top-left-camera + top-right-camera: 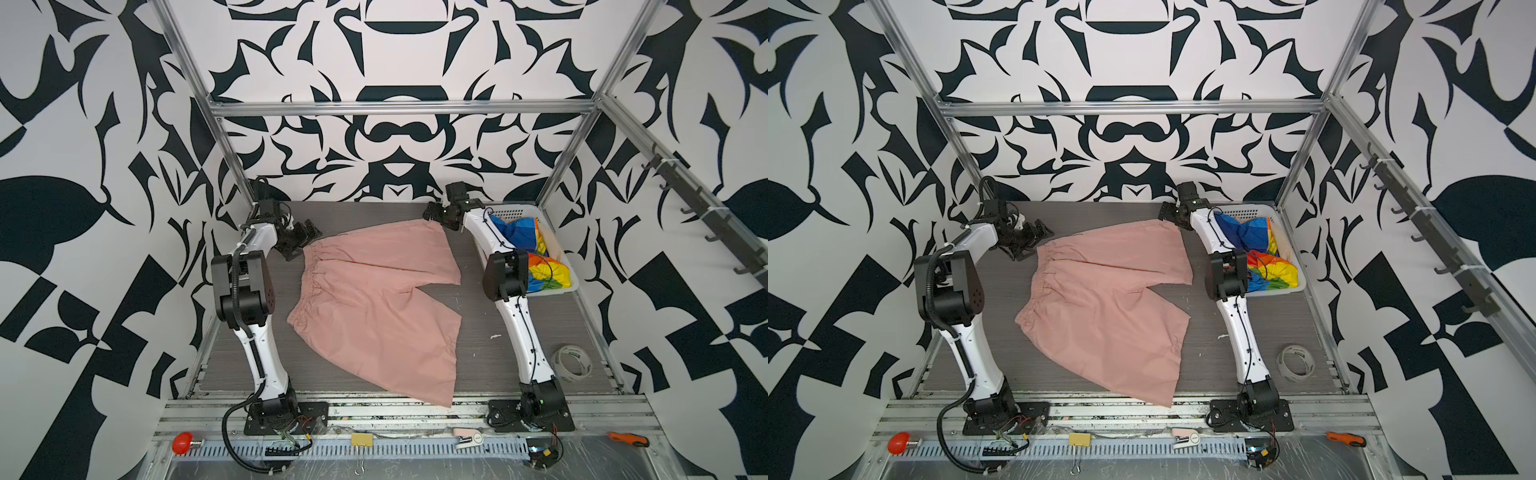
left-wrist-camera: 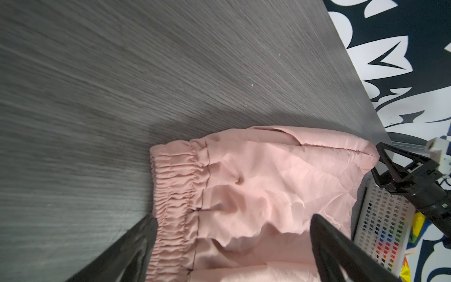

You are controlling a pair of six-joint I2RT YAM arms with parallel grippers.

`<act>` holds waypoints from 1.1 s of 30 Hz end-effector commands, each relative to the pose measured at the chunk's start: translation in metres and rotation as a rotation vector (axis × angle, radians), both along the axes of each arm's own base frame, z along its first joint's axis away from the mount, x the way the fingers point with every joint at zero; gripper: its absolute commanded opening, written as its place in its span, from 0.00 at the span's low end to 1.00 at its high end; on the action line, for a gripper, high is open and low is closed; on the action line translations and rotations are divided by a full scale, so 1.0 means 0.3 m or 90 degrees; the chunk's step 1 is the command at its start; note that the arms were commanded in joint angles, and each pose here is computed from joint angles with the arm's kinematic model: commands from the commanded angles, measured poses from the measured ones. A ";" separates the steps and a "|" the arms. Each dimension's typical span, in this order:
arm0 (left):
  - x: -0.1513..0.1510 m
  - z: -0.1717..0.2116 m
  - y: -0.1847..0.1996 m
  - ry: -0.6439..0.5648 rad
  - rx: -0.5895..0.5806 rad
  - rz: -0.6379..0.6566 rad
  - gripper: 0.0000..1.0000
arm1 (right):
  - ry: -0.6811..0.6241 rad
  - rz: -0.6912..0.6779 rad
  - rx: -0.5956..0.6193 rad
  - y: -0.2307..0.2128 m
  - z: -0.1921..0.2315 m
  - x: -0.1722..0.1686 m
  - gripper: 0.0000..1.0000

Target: Fold and stack the shorts

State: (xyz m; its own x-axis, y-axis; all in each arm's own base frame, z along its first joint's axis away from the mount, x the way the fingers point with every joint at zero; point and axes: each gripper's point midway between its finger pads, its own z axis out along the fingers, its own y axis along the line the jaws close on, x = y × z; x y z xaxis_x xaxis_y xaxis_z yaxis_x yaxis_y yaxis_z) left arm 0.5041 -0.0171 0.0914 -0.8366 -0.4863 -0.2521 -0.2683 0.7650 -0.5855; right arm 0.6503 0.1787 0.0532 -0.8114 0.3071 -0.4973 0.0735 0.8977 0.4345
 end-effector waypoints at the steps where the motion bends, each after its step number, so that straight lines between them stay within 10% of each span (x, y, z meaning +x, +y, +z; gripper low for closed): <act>1: -0.030 0.023 -0.013 -0.002 -0.007 -0.010 0.99 | -0.017 -0.020 0.020 0.024 0.024 0.024 0.80; 16: 0.001 -0.037 0.111 0.033 0.010 0.030 0.99 | -0.020 -0.035 0.035 0.051 0.038 0.025 0.09; 33: 0.047 -0.138 0.065 0.055 -0.015 -0.028 0.77 | -0.044 -0.016 0.052 0.063 0.152 0.017 0.00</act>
State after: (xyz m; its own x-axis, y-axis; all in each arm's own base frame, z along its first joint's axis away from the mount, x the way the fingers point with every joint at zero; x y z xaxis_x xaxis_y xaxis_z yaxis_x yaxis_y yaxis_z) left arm 0.5195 0.0101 0.0499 -0.8600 -0.4763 -0.1834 -0.3044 0.7671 -0.5647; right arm 0.6542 0.1938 0.0402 -0.8020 0.3667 -0.4715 0.1141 0.8689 0.4817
